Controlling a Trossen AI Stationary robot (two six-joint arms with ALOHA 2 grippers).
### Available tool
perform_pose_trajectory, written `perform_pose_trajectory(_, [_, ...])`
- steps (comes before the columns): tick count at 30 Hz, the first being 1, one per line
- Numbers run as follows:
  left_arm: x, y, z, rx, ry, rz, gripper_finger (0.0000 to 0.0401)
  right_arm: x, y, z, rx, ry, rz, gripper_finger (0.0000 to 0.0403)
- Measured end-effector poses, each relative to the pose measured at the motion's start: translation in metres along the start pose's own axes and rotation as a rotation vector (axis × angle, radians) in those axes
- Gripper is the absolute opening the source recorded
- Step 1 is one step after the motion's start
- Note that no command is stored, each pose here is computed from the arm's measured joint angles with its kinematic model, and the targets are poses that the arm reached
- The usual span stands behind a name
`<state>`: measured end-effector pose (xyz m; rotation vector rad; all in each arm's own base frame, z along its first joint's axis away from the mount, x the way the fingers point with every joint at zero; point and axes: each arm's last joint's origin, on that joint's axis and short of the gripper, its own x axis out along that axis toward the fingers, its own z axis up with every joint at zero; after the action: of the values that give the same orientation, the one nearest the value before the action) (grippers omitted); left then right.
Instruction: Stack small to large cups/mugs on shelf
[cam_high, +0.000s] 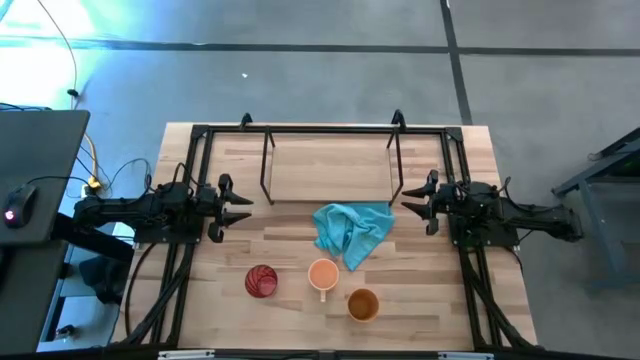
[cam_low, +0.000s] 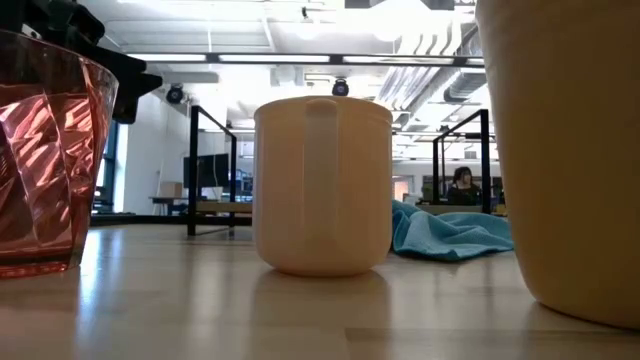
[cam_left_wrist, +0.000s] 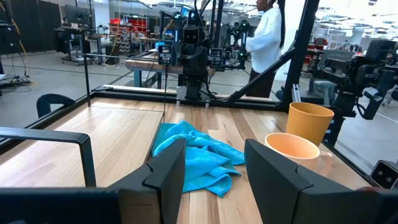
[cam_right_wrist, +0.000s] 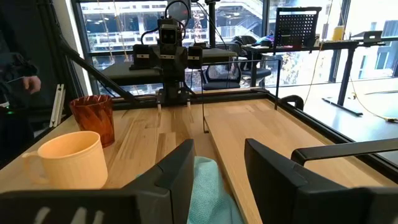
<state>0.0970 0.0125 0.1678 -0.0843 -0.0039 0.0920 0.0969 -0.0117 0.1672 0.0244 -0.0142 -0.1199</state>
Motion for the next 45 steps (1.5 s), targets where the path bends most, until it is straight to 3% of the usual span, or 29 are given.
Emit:
perform_pose_trajectory(42, [0.0000, -0.0001, 0.0021, -0.002, -0.022, 0.001, 0.0154, 0.0000, 0.0000, 0.0000, 0.000, 0.000, 0.000, 0.0135])
perform_pose_trajectory(45, [-0.0003, -0.0015, 0.0073, -0.137, -0.071, -0.041, 0.0154, 0.0000, 0.0000, -0.0001, 0.000, 0.000, 0.000, 0.0135])
